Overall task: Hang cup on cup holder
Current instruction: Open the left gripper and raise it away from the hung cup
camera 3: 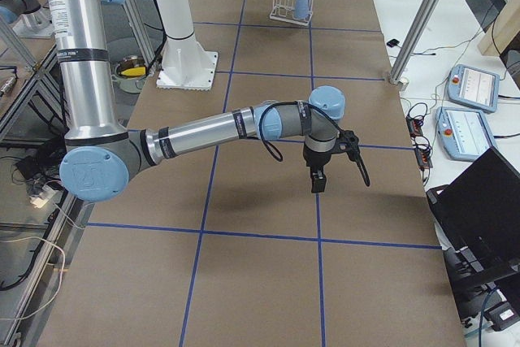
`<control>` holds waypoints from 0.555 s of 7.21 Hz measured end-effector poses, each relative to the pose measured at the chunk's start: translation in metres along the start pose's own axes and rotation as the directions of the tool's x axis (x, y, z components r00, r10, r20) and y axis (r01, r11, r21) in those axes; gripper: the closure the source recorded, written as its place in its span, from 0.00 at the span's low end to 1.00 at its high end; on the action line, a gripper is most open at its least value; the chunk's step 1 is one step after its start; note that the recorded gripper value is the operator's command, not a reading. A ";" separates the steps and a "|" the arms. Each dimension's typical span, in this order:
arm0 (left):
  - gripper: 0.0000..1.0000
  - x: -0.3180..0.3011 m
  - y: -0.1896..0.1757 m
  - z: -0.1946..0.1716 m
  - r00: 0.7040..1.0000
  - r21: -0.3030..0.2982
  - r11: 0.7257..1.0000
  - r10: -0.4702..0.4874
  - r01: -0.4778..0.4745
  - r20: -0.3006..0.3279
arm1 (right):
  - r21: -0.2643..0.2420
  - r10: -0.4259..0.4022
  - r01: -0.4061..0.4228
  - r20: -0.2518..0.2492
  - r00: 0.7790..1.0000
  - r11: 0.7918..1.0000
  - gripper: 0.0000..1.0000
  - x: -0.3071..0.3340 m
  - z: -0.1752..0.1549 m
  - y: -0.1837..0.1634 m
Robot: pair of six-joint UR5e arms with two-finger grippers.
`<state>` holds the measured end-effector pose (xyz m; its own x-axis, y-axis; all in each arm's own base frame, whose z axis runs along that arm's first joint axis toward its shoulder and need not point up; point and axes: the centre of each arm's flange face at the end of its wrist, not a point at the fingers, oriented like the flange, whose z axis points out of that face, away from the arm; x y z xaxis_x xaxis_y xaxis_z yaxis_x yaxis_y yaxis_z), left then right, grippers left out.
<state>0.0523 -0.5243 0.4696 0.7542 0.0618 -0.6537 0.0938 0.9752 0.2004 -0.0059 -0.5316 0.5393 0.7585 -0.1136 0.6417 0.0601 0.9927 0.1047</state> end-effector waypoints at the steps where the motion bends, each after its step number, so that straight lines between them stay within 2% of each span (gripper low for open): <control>1: 0.02 -0.043 0.000 0.004 0.996 -0.032 0.996 -0.079 0.078 -0.029 | -0.011 0.014 -0.014 -0.006 1.000 1.000 0.00 0.010 0.005 0.009; 2: 0.02 -0.081 0.001 0.012 0.989 -0.057 0.989 -0.140 0.138 -0.036 | -0.019 0.034 -0.035 -0.012 0.999 0.999 0.00 0.021 0.008 0.015; 4: 0.02 -0.130 0.008 0.032 0.990 -0.097 0.986 -0.138 0.135 -0.025 | -0.032 0.106 -0.107 -0.017 0.994 0.994 0.00 0.057 0.012 0.037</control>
<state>-0.0245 -0.5312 0.5793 0.7178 -0.0681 -0.6929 0.1314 0.9906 0.0388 0.0317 -0.5014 0.5889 0.7718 -0.0070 0.6358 -0.0006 0.9999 0.0117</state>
